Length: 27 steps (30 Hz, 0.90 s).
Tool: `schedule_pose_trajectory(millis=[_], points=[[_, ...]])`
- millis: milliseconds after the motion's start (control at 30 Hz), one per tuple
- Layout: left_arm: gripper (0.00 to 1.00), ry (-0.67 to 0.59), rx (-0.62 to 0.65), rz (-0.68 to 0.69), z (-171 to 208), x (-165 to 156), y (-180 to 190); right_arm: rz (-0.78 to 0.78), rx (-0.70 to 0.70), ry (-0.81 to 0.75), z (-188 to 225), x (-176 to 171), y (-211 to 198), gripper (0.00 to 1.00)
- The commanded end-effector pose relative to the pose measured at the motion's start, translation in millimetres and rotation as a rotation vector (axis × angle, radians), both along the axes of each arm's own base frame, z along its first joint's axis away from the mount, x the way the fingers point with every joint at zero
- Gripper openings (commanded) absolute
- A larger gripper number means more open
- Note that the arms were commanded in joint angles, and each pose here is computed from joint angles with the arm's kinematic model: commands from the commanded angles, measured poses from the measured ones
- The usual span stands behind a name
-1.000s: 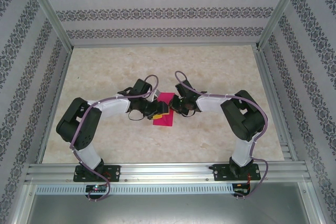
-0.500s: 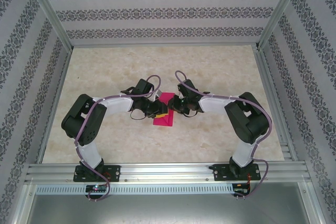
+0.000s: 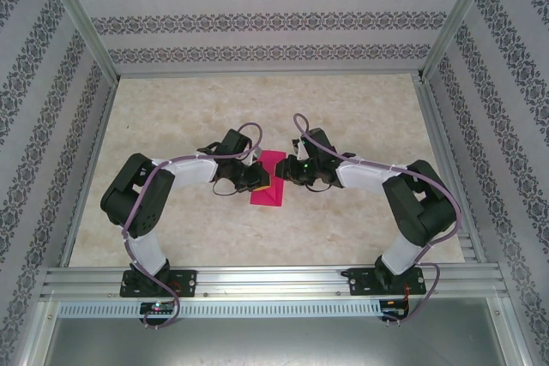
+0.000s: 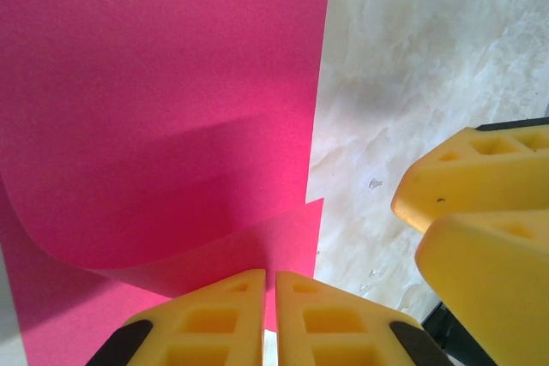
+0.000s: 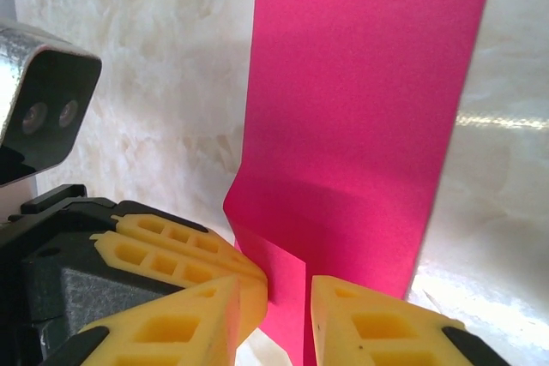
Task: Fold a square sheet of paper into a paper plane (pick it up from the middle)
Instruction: Fold the triangle a second time at the center of the table.
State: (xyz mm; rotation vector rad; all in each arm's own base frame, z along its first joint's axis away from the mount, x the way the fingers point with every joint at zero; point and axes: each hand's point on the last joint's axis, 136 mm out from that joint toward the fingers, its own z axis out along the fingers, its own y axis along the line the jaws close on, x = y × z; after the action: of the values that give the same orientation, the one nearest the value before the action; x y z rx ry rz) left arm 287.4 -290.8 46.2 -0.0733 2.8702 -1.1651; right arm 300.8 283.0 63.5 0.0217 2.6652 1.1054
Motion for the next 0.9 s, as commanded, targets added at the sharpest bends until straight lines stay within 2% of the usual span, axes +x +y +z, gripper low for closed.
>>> schedule_pose_trajectory(millis=[0, 667, 800, 867], points=[[0.11, -0.001, 0.02, -0.016, -3.7, -4.8, 0.3, 0.056, 0.023, -0.014, -1.6, -0.5, 10.3, 0.28], [0.1, 0.003, 0.016, -0.02, -1.9, -5.0, -0.6, 0.107, 0.08, 0.055, -16.9, -5.8, 26.5, 0.25], [0.1, 0.004, 0.019, -0.021, -0.7, -5.6, -0.1, 0.117, 0.087, 0.067, -19.2, -8.1, 28.0, 0.19], [0.1, 0.002, 0.019, -0.021, 0.7, -4.8, -0.4, 0.111, 0.077, 0.065, -20.1, -6.6, 26.5, 0.13]])
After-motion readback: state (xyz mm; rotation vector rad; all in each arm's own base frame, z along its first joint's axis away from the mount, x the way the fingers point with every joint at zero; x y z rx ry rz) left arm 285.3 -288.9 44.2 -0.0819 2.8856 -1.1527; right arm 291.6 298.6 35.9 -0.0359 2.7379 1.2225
